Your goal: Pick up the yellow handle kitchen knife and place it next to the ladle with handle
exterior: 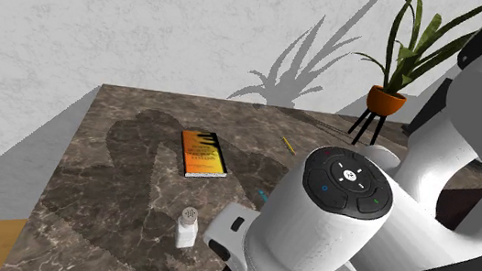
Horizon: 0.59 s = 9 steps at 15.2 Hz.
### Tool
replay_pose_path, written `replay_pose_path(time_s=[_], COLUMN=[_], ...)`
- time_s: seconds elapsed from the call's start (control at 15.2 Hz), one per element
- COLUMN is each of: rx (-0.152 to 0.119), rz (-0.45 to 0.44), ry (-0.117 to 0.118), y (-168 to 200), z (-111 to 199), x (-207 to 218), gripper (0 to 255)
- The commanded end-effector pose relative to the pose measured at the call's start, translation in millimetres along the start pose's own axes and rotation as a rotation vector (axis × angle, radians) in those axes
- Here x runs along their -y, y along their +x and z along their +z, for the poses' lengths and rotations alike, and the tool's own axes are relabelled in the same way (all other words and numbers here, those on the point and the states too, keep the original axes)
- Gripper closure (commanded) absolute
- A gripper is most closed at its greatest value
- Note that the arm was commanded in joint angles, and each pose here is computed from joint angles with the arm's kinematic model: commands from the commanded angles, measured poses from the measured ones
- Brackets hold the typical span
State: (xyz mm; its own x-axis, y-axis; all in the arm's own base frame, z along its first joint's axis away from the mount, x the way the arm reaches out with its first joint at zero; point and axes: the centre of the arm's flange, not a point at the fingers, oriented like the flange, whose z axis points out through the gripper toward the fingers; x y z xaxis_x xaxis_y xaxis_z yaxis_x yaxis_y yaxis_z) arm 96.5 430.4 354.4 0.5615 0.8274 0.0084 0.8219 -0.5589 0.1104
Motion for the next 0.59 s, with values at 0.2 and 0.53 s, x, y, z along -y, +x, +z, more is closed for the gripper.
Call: replay_pose_path(time_s=[0.2,0.53], rx=[0.001,0.001], rz=[0.0,0.0], ry=[0.0,0.0], y=[-1,-1], z=[-36,-36], x=[0,0], gripper=[0,0])
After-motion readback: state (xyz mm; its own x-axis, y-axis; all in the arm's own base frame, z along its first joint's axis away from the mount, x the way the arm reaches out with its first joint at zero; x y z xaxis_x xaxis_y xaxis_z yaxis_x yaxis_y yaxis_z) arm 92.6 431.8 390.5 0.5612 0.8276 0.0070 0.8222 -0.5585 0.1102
